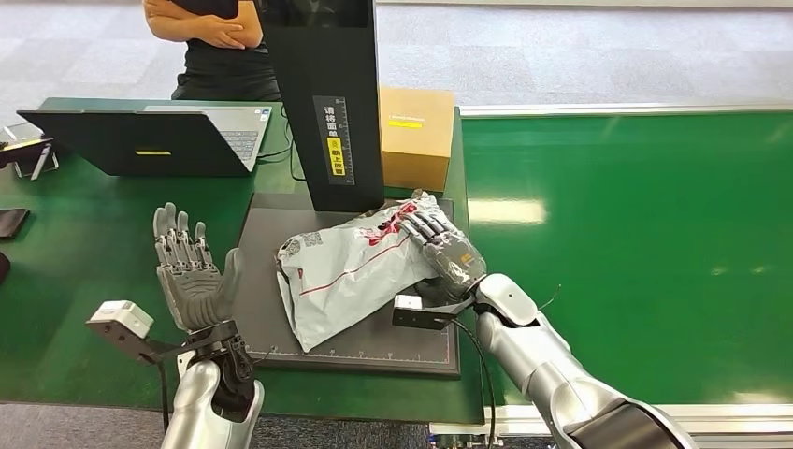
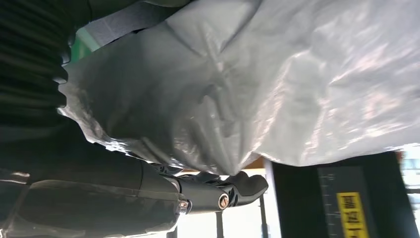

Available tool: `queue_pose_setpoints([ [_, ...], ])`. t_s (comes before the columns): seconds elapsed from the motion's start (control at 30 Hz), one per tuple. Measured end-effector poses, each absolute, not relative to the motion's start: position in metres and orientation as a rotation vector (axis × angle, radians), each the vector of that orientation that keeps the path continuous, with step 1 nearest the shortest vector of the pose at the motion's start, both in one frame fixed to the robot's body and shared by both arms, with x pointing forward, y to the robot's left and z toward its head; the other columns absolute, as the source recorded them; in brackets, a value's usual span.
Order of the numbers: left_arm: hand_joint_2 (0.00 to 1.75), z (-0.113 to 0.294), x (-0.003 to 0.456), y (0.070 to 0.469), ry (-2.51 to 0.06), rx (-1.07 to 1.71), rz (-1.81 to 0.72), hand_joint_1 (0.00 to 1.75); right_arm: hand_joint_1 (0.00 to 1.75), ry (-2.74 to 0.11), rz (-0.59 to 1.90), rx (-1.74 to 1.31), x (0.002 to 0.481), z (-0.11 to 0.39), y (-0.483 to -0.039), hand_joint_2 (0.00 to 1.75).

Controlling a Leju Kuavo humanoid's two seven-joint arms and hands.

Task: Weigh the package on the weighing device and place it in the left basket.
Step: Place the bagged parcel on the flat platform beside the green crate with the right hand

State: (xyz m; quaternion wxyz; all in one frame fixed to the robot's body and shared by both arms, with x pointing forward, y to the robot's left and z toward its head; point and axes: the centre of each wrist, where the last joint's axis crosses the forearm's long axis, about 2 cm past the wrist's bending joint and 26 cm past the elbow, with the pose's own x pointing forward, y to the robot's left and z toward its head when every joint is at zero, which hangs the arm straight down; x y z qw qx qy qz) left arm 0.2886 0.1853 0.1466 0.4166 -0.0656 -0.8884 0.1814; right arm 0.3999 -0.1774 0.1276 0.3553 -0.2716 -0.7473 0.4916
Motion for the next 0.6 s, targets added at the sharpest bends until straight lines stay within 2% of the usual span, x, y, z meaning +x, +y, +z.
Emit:
queue_pose_setpoints([
  [0.23,1.75,0.150,0.289,0.180,-2.256,-0.285,0.392,0.00,0.00,-2.105,1.115,-0.490,0.394,0.127,-0.167,1.75],
  [0.37,1.75,0.147,0.289,0.170,-2.239,-0.365,0.329,0.00,0.00,-2.108,0.842,-0.153,0.386,0.135,-0.154,1.75],
  [0.6,1.75,0.139,0.286,0.157,-2.192,-0.431,0.227,0.00,0.00,-2.175,0.595,0.274,0.360,0.153,-0.144,1.75],
])
